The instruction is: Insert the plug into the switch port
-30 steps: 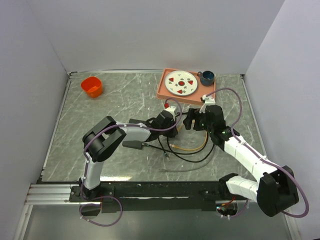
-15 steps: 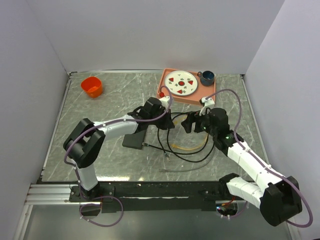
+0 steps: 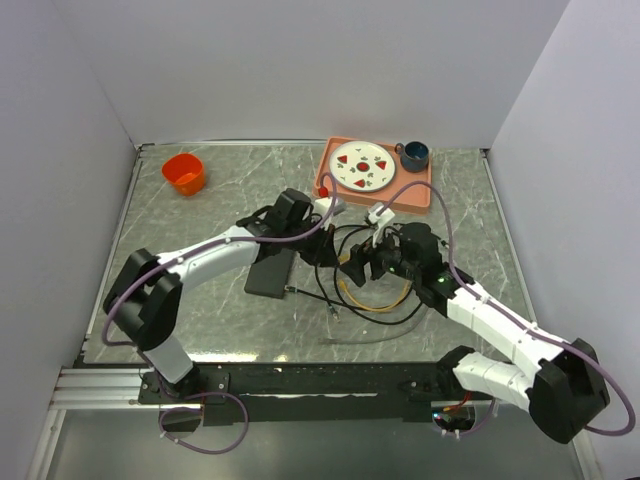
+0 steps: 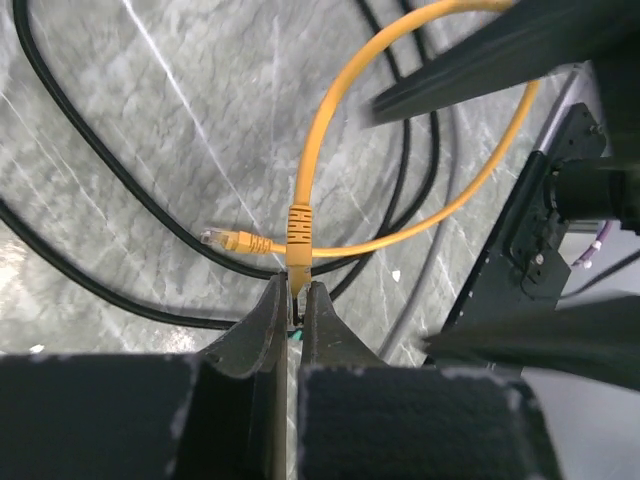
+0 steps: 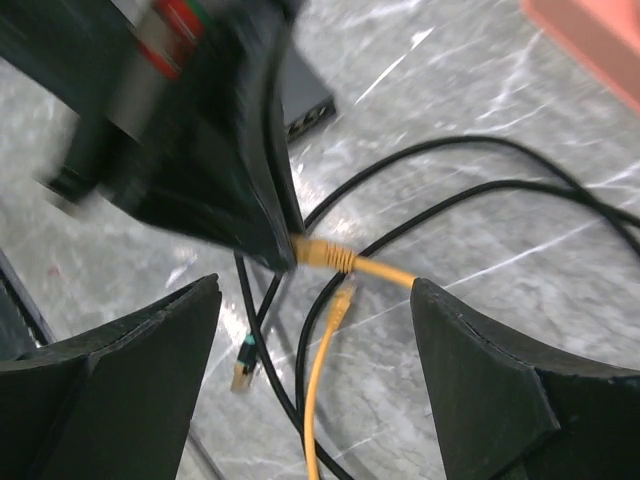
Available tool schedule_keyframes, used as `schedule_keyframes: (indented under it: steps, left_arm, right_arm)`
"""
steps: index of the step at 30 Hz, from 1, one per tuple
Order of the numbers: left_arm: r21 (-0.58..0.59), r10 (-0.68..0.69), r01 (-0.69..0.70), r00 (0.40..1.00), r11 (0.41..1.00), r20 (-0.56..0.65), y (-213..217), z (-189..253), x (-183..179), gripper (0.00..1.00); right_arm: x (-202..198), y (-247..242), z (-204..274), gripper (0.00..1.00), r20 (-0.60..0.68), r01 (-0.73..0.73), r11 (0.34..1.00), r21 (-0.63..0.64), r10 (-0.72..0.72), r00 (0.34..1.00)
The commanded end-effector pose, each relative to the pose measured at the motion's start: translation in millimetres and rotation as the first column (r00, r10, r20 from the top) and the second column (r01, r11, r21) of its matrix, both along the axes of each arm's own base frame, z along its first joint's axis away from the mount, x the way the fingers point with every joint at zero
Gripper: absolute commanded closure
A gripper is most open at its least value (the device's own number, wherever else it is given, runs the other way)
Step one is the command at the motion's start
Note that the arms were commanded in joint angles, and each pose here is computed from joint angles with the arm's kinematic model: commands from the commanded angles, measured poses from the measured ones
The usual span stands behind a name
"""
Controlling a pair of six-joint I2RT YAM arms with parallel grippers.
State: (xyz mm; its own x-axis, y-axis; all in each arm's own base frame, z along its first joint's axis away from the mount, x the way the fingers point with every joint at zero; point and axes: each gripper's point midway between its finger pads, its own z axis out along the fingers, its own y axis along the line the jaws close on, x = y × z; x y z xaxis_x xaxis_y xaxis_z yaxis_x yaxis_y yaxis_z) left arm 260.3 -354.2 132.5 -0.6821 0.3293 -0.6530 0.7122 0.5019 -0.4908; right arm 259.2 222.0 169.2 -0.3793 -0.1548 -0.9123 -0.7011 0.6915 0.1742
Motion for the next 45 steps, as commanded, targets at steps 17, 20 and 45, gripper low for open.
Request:
schedule_keyframes:
  steps: [17, 20, 45]
  left_arm:
    - [-0.043, 0.006, 0.001, 0.987, 0.999, 0.162, 20.9, 49.3, -6.2, 0.99]
    - [-0.047, 0.062, -0.054, 0.982, 0.997, 0.176, 27.6, 52.6, 2.0, 0.99]
    - [-0.1, -0.075, 0.099, 0.972, 0.99, 0.224, 28.5, 71.2, -27.5, 0.99]
  right_arm:
    - [-10.7, 40.5, -3.2, 1.0, -0.036, -0.219, 0.975, -0.029, 0.218, 0.975]
    - [-9.1, 36.9, -1.6, 1.0, -0.017, -0.191, 0.981, -0.03, 0.19, 0.982]
    - [-21.6, 51.2, 48.3, 0.12, 0.131, -0.341, 0.94, -0.008, 0.339, 0.932]
